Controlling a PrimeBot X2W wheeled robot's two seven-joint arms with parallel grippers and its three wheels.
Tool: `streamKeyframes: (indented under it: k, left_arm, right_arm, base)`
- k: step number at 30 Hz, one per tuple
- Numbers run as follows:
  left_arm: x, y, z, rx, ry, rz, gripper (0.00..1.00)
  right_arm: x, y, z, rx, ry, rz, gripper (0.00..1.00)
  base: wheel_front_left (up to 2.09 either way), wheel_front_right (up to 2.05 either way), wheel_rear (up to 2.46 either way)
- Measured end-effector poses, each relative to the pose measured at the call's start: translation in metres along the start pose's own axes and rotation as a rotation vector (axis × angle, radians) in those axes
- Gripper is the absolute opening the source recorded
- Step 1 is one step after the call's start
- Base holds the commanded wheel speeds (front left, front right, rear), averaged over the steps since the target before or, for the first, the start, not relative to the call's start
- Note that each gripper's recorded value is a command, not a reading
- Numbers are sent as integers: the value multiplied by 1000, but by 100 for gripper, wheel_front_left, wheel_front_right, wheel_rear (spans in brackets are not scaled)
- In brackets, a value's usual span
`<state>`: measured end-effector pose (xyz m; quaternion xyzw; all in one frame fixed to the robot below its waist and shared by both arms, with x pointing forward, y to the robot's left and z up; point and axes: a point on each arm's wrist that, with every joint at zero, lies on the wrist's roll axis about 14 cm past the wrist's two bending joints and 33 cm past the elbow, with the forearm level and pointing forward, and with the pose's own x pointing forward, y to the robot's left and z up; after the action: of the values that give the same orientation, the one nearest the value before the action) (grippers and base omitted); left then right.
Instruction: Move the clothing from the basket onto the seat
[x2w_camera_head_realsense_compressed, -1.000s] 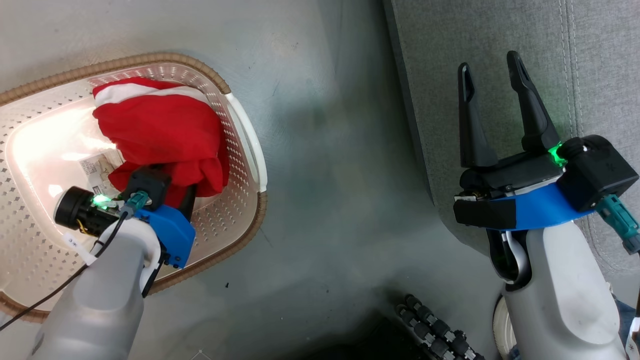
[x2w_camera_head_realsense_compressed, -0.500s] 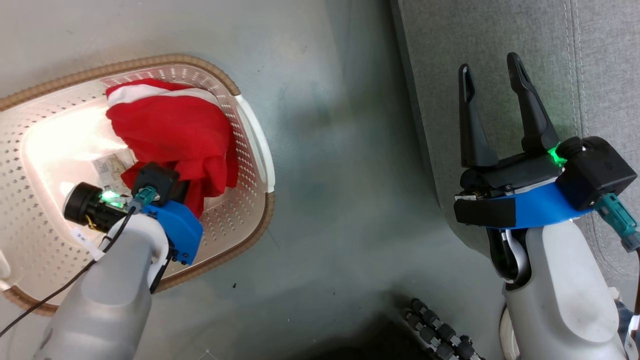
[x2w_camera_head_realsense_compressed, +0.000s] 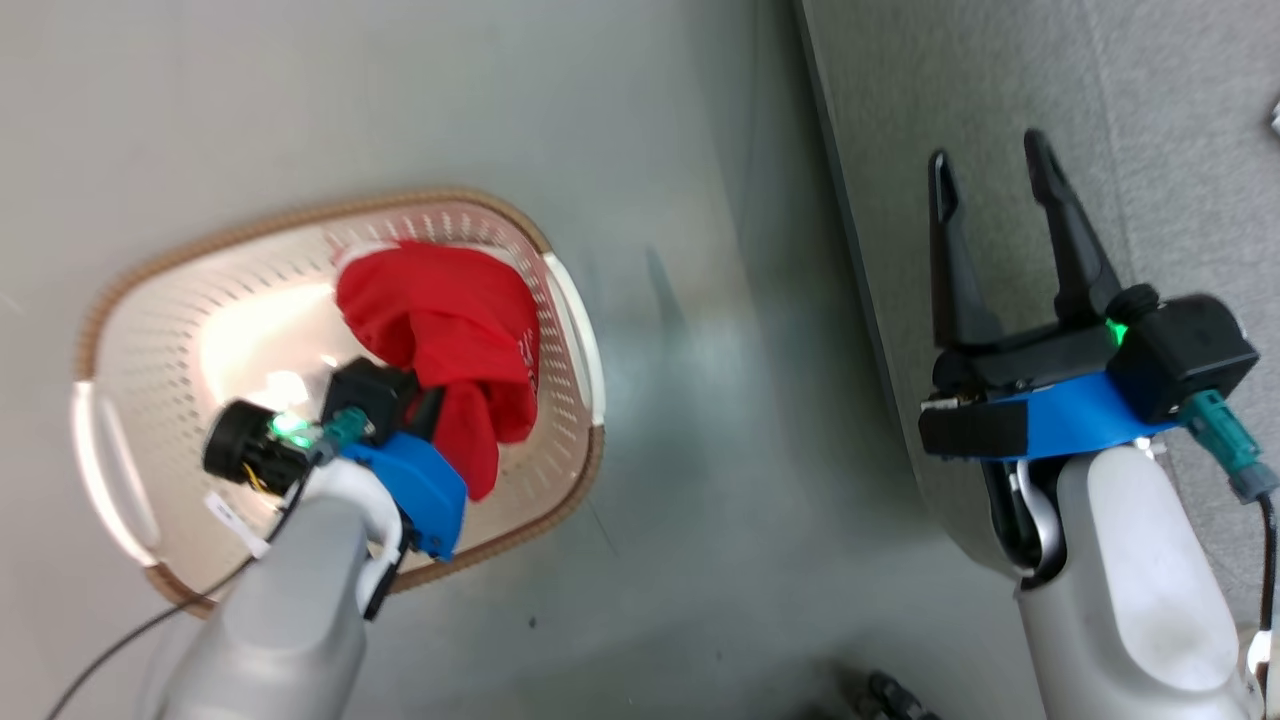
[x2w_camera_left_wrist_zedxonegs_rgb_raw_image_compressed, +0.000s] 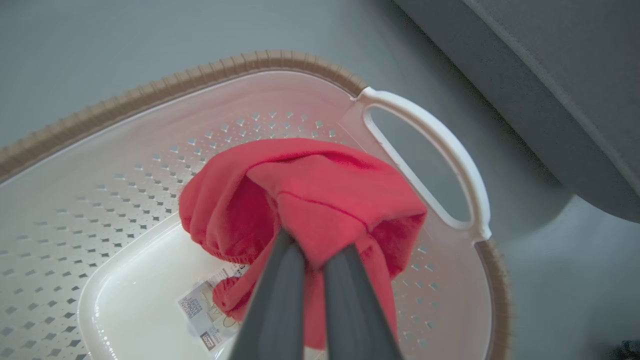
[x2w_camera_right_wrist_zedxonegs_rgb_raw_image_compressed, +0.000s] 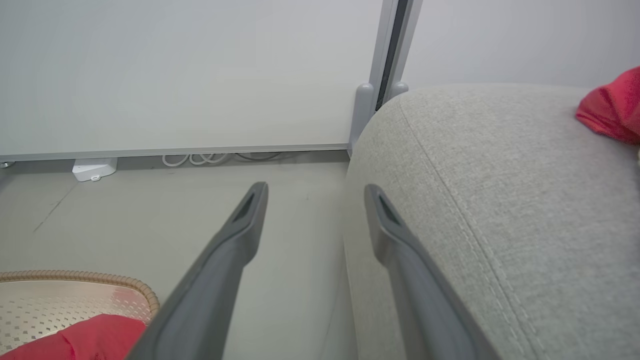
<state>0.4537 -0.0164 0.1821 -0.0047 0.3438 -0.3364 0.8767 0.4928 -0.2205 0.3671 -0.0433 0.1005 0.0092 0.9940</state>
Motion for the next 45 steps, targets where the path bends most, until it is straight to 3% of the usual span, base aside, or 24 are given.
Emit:
streamKeyframes:
  k: [9, 23, 37, 45]
  left_arm:
    - [-65, -22, 58, 10, -145, 38, 0]
    - [-163, -64, 152, 158, -418, 61, 0]
    - [-231, -115, 260, 313, -683, 19, 0]
    - [-235, -131, 277, 298, -712, -31, 0]
  right_arm:
    - [-33, 4, 43, 16, -41, -4, 100]
    - [-93, 23, 116, 46, -172, 36, 100]
    - [-136, 56, 133, 60, -201, 127, 100]
    - [-142, 62, 138, 54, -211, 146, 100]
  base:
    - [0, 0, 0]
    - [0, 0, 0]
    - [0, 0, 0]
    - [0, 0, 0]
